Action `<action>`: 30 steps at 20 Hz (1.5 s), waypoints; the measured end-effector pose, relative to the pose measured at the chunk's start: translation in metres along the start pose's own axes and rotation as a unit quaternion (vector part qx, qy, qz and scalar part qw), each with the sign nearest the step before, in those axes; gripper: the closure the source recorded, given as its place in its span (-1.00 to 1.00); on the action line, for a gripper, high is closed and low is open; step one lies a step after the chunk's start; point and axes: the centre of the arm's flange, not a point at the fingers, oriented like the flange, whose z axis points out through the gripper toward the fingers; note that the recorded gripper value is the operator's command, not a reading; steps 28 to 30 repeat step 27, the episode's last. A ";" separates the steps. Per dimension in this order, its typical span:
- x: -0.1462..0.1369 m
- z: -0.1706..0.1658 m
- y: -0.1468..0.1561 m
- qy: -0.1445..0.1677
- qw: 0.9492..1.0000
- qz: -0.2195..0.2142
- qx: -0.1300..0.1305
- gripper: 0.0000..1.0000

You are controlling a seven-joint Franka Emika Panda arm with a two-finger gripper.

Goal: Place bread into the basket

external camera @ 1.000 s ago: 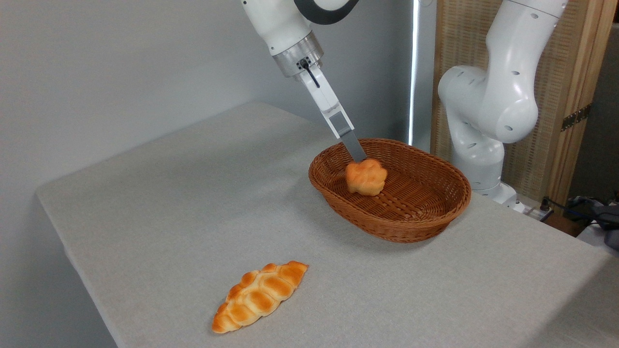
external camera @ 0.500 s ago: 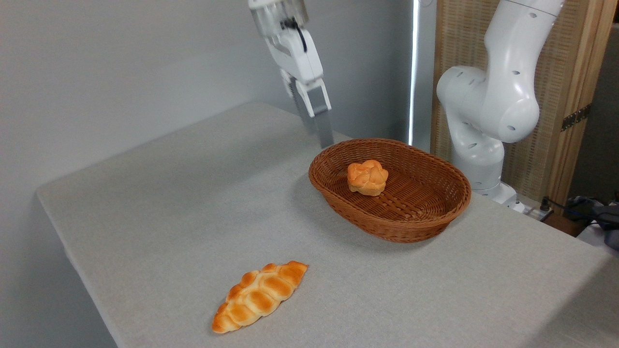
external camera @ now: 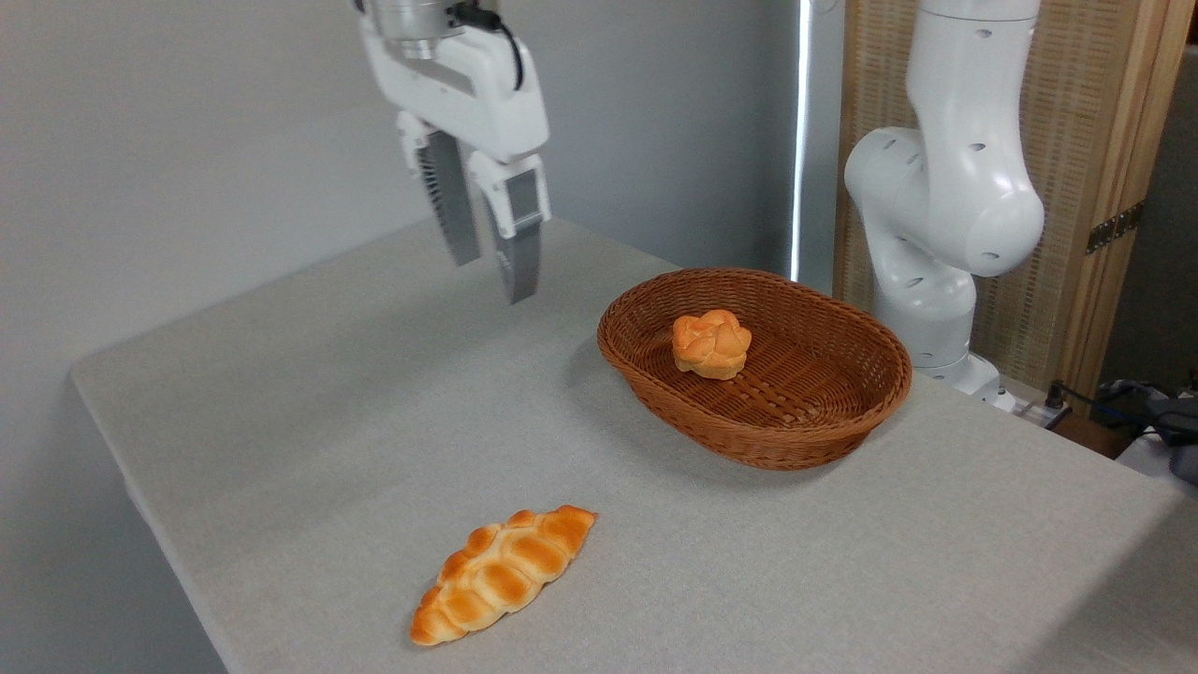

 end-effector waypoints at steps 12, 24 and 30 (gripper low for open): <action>0.010 -0.011 -0.041 0.023 0.998 -0.060 0.000 -1.00; 0.017 -0.011 -0.033 0.019 0.999 -0.048 0.005 -1.00; 0.016 -0.011 -0.034 0.019 0.999 -0.050 0.005 -1.00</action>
